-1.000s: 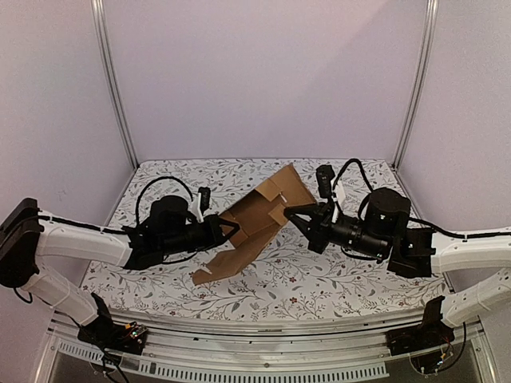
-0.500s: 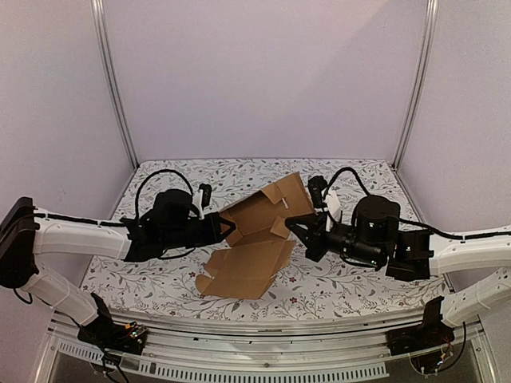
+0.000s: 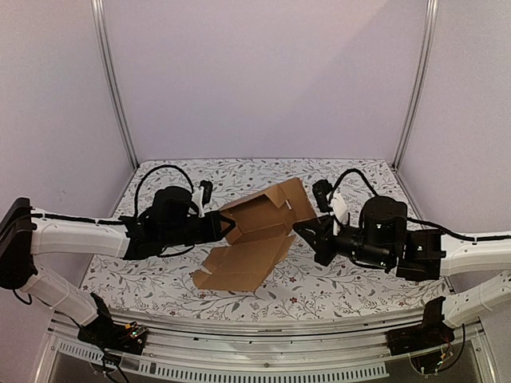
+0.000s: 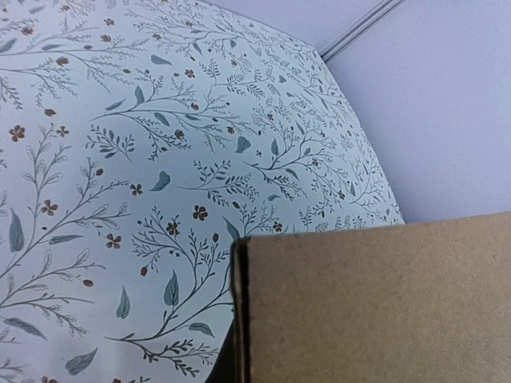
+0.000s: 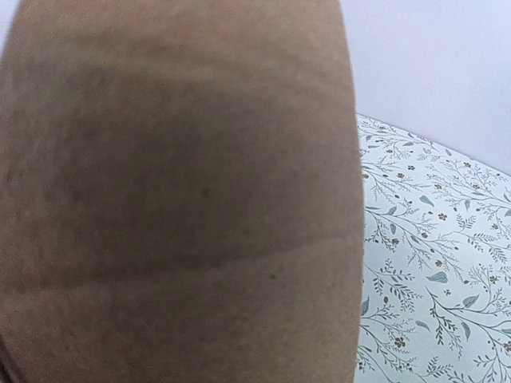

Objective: Fold the paper box

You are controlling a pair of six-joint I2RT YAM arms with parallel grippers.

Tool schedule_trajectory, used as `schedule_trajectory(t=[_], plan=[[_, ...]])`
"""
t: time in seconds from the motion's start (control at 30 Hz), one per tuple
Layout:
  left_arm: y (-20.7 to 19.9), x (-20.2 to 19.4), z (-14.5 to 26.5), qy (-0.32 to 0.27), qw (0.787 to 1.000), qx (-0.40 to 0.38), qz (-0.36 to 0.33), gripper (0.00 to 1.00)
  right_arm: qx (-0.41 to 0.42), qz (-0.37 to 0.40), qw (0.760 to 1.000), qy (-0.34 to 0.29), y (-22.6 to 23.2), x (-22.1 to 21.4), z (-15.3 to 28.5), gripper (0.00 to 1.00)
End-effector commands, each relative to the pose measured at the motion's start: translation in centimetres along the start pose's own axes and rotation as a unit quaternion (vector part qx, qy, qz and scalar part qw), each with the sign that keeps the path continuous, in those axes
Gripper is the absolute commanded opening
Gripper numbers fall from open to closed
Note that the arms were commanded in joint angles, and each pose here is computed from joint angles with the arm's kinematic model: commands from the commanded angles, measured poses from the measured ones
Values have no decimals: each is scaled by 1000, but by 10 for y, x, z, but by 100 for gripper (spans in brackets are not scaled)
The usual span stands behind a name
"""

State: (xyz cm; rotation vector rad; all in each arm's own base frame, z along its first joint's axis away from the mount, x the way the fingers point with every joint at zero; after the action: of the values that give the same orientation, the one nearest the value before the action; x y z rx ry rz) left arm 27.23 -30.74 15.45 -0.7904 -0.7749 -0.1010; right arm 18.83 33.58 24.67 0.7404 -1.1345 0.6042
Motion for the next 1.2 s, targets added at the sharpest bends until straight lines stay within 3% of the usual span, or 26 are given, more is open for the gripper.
schedule_trajectory(t=[0.0,0.3,0.57,0.93,1.17], plan=[[-10,16,7,-30,999,-7,-37,0,-9,36,999,40,-7,-18,17,4],[-1,23,13,-45,995,27,-81,0,1,94,989,114,-15,-41,59,10],[-1,29,20,-50,991,42,-119,0,-28,127,984,118,-27,-27,82,13],[5,27,27,-42,987,56,-145,0,29,159,983,90,2,14,76,23],[6,23,28,-35,986,57,-155,0,63,176,976,114,17,9,56,24]])
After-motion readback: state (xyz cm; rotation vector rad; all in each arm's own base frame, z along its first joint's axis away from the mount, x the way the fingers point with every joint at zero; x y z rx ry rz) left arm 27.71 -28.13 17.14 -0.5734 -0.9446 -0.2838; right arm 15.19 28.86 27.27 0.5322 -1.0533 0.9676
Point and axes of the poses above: each gripper's point midway between its finger pads, its own z axis back along the fingers, its own y axis along the line the jaws close on, x = y × z, the point moved 1 cm from there along z, back along the fingers, and after that the axes turned 1 degree about -z, right-handed, at the moved point
